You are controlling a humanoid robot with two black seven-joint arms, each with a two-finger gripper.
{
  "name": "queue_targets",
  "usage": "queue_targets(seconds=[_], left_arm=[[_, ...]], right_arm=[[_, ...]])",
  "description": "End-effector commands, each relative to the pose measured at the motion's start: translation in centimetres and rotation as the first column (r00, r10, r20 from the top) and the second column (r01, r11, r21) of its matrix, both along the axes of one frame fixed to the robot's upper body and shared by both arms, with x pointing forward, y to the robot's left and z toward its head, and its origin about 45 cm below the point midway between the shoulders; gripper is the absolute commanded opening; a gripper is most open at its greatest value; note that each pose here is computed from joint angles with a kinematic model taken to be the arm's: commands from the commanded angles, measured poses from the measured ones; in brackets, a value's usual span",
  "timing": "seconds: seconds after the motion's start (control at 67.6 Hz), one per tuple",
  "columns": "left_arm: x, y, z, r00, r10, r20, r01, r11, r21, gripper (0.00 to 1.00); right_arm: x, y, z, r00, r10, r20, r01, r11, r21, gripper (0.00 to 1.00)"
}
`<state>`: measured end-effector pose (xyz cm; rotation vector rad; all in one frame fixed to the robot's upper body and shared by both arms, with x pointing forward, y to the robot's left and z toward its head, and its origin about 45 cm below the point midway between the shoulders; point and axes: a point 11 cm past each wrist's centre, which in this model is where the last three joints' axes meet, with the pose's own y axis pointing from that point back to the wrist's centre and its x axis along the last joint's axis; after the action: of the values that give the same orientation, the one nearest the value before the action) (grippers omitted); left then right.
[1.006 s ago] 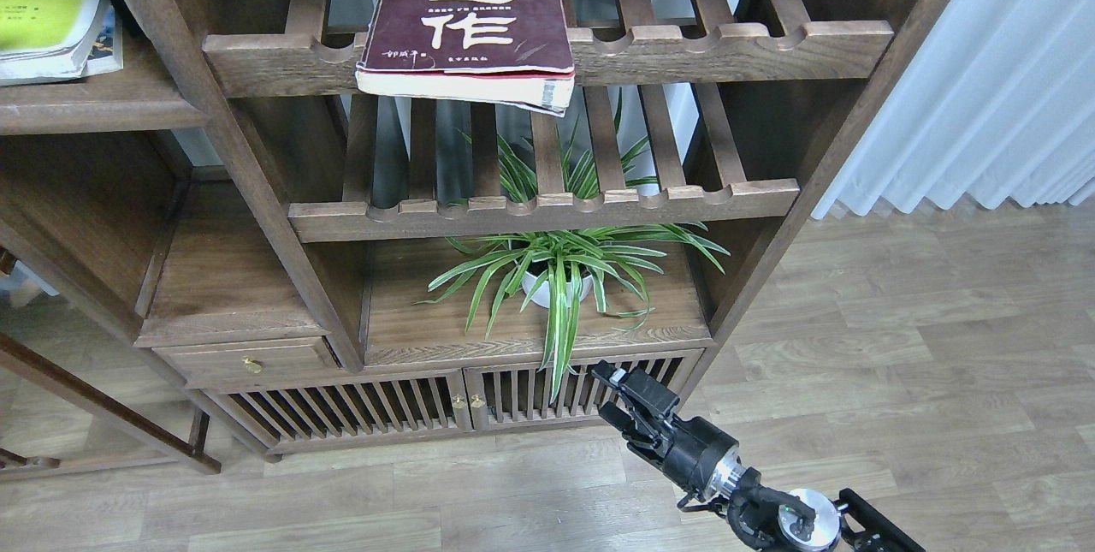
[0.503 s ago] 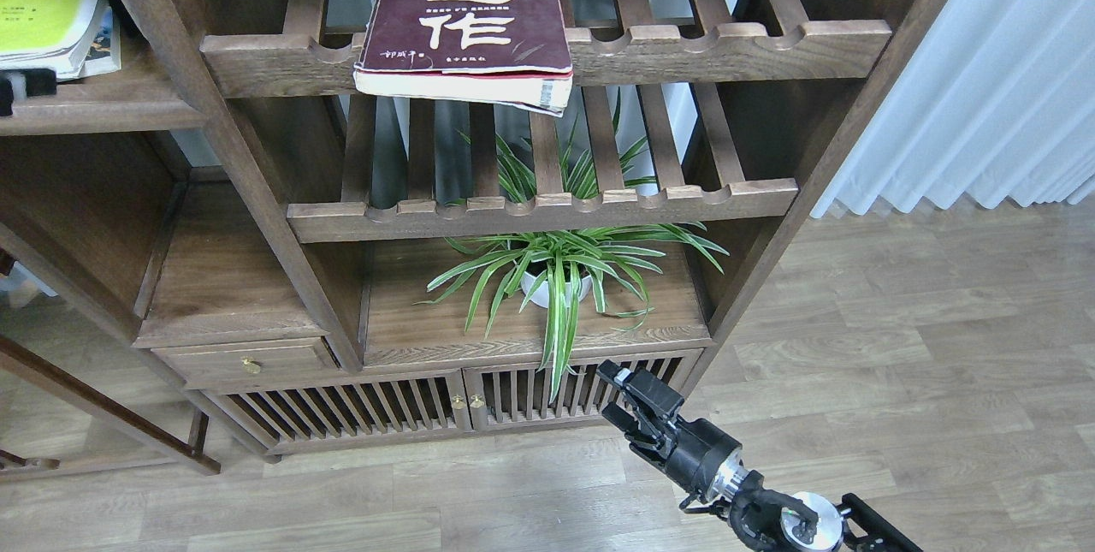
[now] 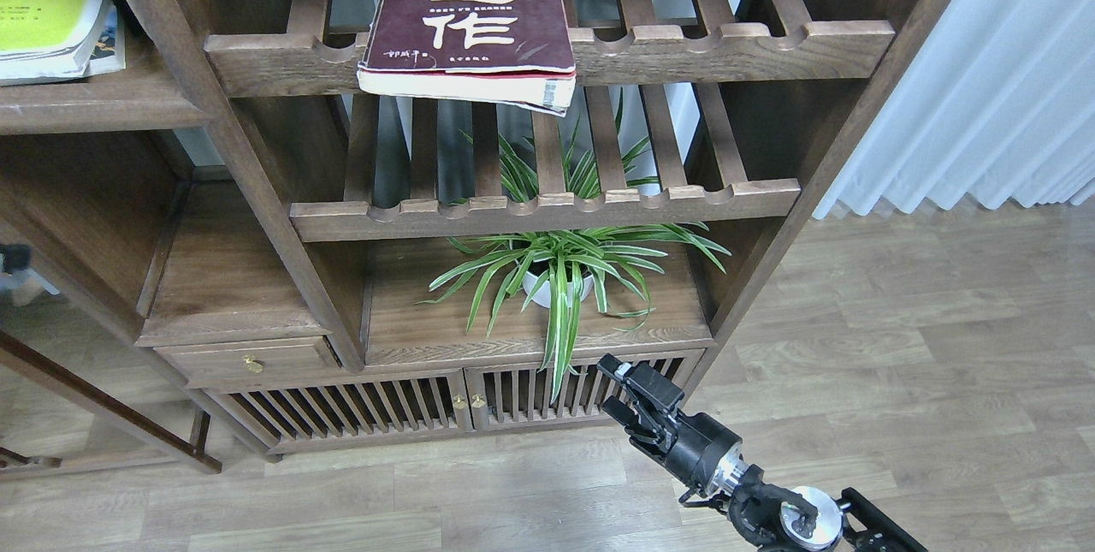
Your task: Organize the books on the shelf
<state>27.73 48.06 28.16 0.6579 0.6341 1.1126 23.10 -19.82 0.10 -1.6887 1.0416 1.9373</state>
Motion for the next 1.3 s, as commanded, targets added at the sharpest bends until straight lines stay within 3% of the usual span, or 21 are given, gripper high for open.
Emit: queue_targets(seconds=[0.0,0.192,0.326,0.37,0.488,0.607,0.784,1.036,1.288], left_arm=[[-1.7,-1.9,-5.1,0.995,0.024,-0.1,-0.035,0.993,-0.11,1.0],[-3.4,-7.2,-12.6,0.95,0.104,-0.294,-0.211,0.909,-0.359,1.0],[-3.5,-11.9,-17.0,0.918,0.131,-0.375,-0.321,0.8,-0.507,1.0],[-3.6,-15.2,-20.3,0.905,0.15,-0.399,-0.378,0.715,-0.588,1.0],[-4.2,-18.4,-24.5,0.874,0.2,-0.442,-0.462,0.622,-0.633,1.0],[-5.3,-19.4,-27.1,0.856,0.225,-0.465,-0.495,0.615,-0.613,1.0],[-6.9,-20.3,-28.6,0.836,0.223,-0.501,-0.522,0.608,-0.599,1.0],[-7.2,-20.1,-29.0,0.828,0.239,-0.507,-0.535,0.607,-0.588,1.0],[-8.6,-19.1,-29.9,0.807,0.264,-0.529,-0.564,0.609,-0.557,1.0]], right_arm=[[1.1,0.2,0.7,1.0,0.007,0.027,-0.007,1.0,0.002,1.0],[4.1,0.8,2.8,0.994,0.026,0.102,-0.026,1.0,0.003,1.0],[6.1,1.5,4.6,0.986,0.045,0.161,-0.046,0.999,0.006,1.0],[7.4,2.1,6.4,0.975,0.055,0.216,-0.061,0.998,0.02,1.0],[8.8,3.5,9.4,0.951,0.076,0.3,-0.094,0.994,0.046,1.0],[9.7,4.6,12.1,0.945,0.082,0.317,-0.107,0.992,0.061,1.0],[10.9,5.4,16.4,0.93,0.071,0.362,-0.107,0.991,0.082,1.0],[12.2,5.7,22.2,0.891,0.056,0.45,-0.106,0.991,0.087,1.0],[14.1,4.4,25.0,0.892,0.017,0.452,-0.039,0.998,0.039,1.0]])
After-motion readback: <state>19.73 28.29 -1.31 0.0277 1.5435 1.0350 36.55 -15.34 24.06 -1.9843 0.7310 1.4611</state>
